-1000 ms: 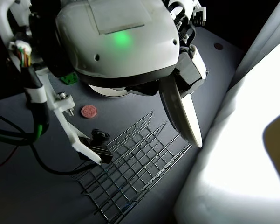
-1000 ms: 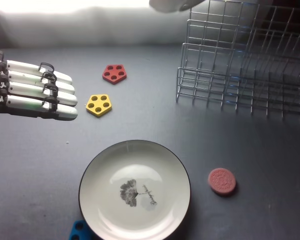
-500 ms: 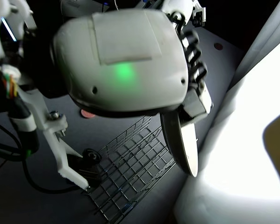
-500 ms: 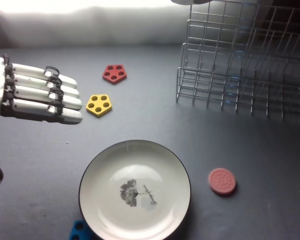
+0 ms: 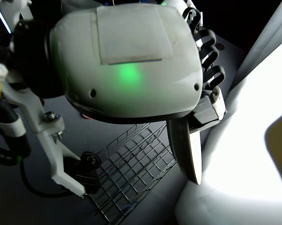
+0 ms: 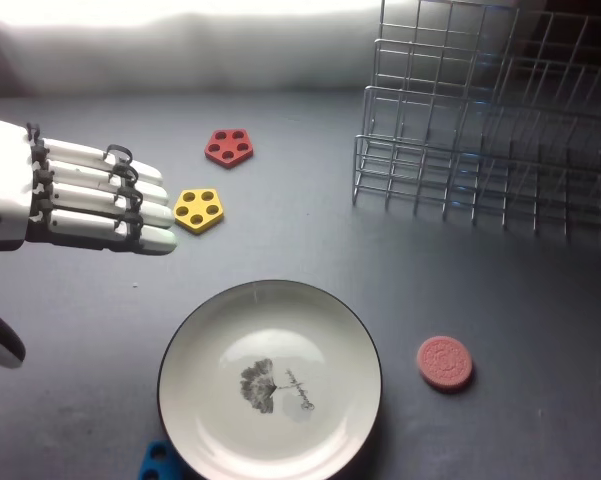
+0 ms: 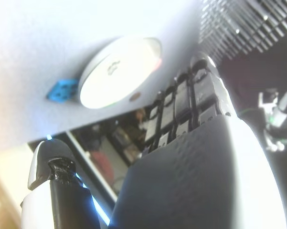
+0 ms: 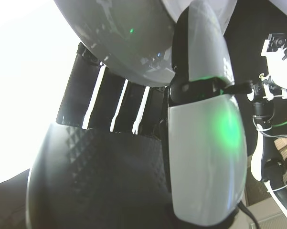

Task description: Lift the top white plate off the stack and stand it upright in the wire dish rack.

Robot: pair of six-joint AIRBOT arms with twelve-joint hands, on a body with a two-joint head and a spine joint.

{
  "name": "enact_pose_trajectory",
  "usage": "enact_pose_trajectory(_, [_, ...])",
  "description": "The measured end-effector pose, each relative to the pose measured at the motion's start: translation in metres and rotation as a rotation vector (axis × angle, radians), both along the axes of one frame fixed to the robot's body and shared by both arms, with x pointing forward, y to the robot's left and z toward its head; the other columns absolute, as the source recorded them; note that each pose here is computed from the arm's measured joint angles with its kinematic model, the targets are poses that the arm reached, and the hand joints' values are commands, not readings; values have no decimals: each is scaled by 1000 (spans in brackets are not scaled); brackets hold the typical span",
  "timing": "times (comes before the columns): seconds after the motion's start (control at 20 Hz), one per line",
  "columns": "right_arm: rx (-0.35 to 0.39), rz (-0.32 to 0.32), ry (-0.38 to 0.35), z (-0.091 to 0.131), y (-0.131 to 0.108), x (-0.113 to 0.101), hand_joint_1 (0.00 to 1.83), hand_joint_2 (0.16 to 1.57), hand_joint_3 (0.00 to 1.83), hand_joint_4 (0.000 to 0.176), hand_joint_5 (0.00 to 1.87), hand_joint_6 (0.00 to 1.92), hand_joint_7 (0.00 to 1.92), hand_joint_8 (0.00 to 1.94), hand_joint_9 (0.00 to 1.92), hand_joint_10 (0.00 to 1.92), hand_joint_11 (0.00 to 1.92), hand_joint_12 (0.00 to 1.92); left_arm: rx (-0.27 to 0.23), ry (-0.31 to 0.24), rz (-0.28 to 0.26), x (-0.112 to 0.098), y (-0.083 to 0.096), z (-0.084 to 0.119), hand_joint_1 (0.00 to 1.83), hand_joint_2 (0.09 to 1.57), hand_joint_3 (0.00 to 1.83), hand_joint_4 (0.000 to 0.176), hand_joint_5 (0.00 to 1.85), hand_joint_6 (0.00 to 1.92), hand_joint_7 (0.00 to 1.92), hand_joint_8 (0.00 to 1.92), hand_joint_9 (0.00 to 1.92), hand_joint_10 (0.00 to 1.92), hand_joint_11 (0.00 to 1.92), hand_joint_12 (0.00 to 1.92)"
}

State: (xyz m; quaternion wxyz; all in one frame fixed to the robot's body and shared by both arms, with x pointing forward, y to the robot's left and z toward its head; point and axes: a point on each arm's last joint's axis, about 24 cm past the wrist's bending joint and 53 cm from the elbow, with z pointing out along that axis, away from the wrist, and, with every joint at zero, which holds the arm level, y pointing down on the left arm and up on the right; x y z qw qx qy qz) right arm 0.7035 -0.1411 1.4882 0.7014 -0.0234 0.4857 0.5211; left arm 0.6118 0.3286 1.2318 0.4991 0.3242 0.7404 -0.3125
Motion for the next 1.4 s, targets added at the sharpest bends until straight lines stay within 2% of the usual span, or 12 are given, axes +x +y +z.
enact_pose_trajectory(0.1, [20, -1, 5, 7, -3, 0, 1497, 1051, 0, 0, 947, 952, 1097, 627, 1136, 655, 982, 1361, -22, -13, 34, 7, 3, 6, 392, 982, 0, 0, 37, 3, 42, 0, 40, 0, 55, 68])
enact_pose_trajectory(0.25, [36, -3, 37, 11, -4, 1, 1497, 1050, 0, 0, 949, 966, 1095, 609, 1141, 651, 983, 1356, -118, -50, 82, 15, 8, 32, 390, 976, 0, 0, 42, 4, 46, 2, 46, 2, 53, 66])
enact_pose_trajectory(0.3, [36, -6, 45, 12, -5, 2, 1497, 1050, 0, 0, 951, 967, 1085, 620, 1140, 650, 995, 1337, -128, -55, 91, 16, 9, 35, 377, 983, 0, 0, 28, 0, 41, 0, 45, 2, 59, 68])
enact_pose_trajectory(0.45, [30, -16, 108, 5, -2, 7, 1497, 1051, 0, 0, 949, 984, 1084, 621, 1136, 644, 998, 1325, -108, -52, 97, 16, 12, 31, 376, 981, 0, 0, 34, 3, 43, 2, 48, 2, 61, 67])
enact_pose_trajectory(0.6, [8, -38, 164, -8, -2, 14, 1494, 1068, 1, 0, 922, 1048, 1031, 704, 1083, 729, 962, 1370, -114, -56, 84, 14, 13, 35, 377, 982, 1, 0, 39, 2, 49, 2, 52, 2, 51, 61])
enact_pose_trajectory(0.7, [3, -52, 185, -12, -5, 18, 1496, 1056, 0, 0, 946, 1004, 1077, 627, 1116, 678, 978, 1349, -107, -59, 82, 12, 17, 36, 385, 983, 1, 0, 35, 0, 45, 0, 50, 0, 49, 60])
enact_pose_trajectory(0.8, [8, -65, 202, -12, -11, 19, 1495, 1061, 2, 0, 938, 1021, 1039, 681, 1103, 703, 977, 1352, -99, -60, 83, 12, 19, 36, 388, 982, 0, 0, 31, 0, 42, 0, 44, 0, 52, 61])
enact_pose_trajectory(0.95, [11, -77, 174, -1, -17, 13, 1498, 1050, 1, 0, 935, 990, 1073, 639, 1162, 614, 999, 1327, -99, -59, 72, 10, 18, 36, 381, 985, 1, 0, 36, 5, 51, 6, 56, 6, 69, 67])
enact_pose_trajectory(1.05, [18, -74, 135, 9, -20, 7, 1497, 1055, 0, 0, 933, 1013, 1057, 652, 1147, 635, 994, 1327, -96, -57, 69, 9, 18, 35, 380, 986, 1, 0, 48, 9, 55, 6, 53, 4, 63, 64])
enact_pose_trajectory(1.25, [4, -90, 129, 10, -23, 8, 1497, 1054, 0, 0, 925, 995, 1060, 664, 1159, 628, 996, 1338, -90, -54, 66, 8, 17, 34, 387, 981, 0, 0, 47, 3, 51, 1, 49, 1, 54, 60])
enact_pose_trajectory(1.4, [-2, -119, 114, 13, -35, 7, 1498, 1049, 0, 0, 933, 969, 1080, 626, 1169, 619, 1005, 1330, -88, -53, 63, 8, 17, 33, 389, 986, 1, 0, 31, 0, 30, 0, 35, 0, 56, 60])
